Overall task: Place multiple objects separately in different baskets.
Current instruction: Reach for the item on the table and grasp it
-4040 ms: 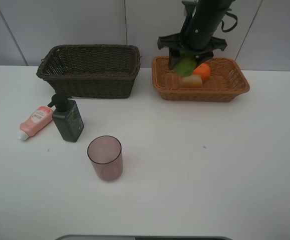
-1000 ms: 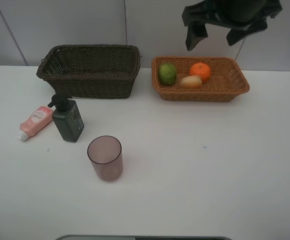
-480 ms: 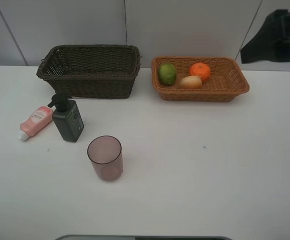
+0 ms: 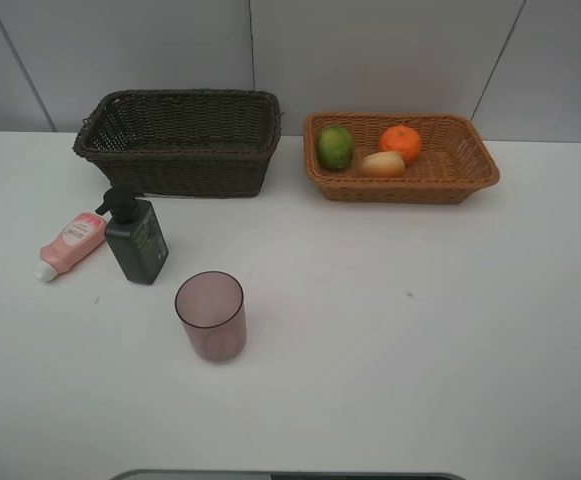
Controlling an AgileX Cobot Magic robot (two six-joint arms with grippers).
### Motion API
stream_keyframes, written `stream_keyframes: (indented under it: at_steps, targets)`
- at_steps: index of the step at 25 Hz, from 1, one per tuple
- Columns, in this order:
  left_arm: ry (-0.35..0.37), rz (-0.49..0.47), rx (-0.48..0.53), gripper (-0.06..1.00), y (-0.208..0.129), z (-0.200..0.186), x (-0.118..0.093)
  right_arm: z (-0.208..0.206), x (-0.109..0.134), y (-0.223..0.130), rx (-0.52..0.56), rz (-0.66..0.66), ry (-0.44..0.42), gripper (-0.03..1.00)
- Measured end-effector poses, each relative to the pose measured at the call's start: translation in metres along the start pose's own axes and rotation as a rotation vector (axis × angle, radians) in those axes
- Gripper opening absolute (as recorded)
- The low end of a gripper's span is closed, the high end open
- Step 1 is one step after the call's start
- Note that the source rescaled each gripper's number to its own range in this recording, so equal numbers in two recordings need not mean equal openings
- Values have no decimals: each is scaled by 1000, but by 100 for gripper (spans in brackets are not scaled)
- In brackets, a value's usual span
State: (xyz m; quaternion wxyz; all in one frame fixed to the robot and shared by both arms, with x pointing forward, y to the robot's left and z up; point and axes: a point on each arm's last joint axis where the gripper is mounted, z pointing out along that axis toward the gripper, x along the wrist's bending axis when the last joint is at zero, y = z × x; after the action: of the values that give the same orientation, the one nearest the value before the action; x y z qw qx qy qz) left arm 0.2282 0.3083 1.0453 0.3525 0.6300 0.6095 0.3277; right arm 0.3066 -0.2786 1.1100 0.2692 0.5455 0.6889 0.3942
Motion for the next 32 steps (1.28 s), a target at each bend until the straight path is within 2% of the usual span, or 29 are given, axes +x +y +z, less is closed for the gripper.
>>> stream_keyframes:
  at_steps: [8,18,26,30,32]
  targets:
    - [0,0,0,99,0,0,0,-15,-3,-18,-59,38,47,81]
    - [0,0,0,99,0,0,0,-19,-6,-25,-59,41,43,81]
    - [0,0,0,99,0,0,0,-26,-16,-61,-92,45,26,81]
    - [0,0,0,99,0,0,0,-35,-20,-68,-141,55,33,81]
    - [0,0,0,99,0,0,0,-35,-21,-74,-130,52,22,81]
